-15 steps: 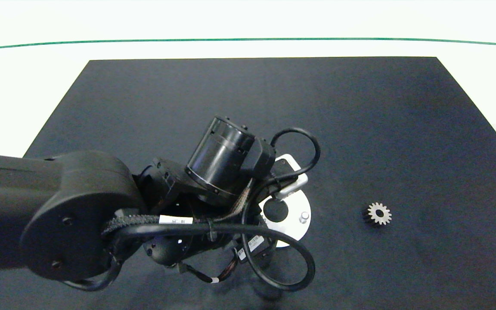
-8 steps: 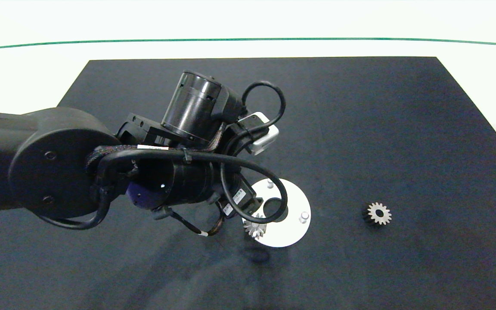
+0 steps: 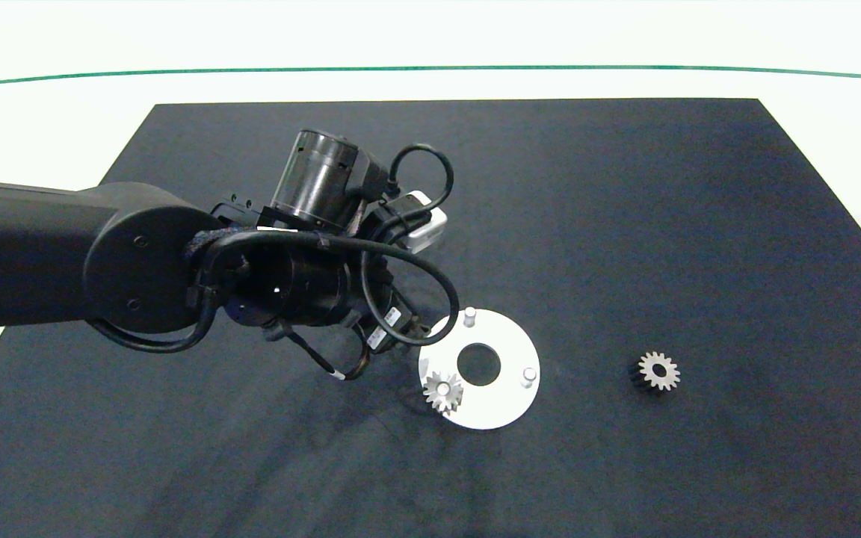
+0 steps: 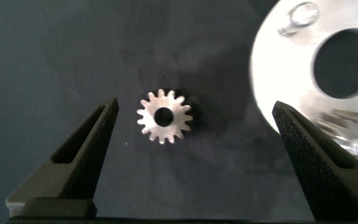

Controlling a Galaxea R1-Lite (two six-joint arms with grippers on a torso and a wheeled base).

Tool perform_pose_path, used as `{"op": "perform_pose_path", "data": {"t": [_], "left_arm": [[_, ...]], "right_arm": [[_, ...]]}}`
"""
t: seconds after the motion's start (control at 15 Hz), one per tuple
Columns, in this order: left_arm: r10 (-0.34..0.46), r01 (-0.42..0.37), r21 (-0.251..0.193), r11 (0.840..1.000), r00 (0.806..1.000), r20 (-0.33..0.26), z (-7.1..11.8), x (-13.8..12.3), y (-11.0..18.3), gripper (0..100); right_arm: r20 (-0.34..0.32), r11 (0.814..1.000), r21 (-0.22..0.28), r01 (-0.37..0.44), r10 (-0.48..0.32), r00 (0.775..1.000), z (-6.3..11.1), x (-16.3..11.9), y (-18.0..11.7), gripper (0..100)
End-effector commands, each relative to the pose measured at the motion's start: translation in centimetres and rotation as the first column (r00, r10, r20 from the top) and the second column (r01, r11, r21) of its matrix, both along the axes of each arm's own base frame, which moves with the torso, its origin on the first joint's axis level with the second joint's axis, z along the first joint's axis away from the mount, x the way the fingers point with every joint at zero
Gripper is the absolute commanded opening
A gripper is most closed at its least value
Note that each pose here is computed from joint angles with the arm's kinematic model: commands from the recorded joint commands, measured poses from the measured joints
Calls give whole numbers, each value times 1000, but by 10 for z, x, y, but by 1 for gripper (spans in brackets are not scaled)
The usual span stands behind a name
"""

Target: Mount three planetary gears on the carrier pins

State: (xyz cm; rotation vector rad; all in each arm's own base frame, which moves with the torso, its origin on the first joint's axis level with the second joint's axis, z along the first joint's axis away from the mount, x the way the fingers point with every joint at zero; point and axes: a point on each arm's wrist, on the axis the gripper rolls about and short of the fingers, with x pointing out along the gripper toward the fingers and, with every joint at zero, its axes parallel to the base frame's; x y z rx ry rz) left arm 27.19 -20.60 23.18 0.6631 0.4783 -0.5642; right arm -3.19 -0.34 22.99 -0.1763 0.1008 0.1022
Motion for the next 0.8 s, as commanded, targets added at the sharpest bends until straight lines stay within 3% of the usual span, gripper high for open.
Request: {"op": "perform_pose_path", "data": {"t": [0.07,0.8], "left_arm": [[6,-6,4,1000,1000,-20,-7,10,2,100],[36,-35,14,999,998,-49,-15,30,27,98]], "right_arm": [[3,1000,-1,-1,1,1000,1,-1,0,100],[5,1000,-1,-2,2,1000,1,-1,0,100]]}}
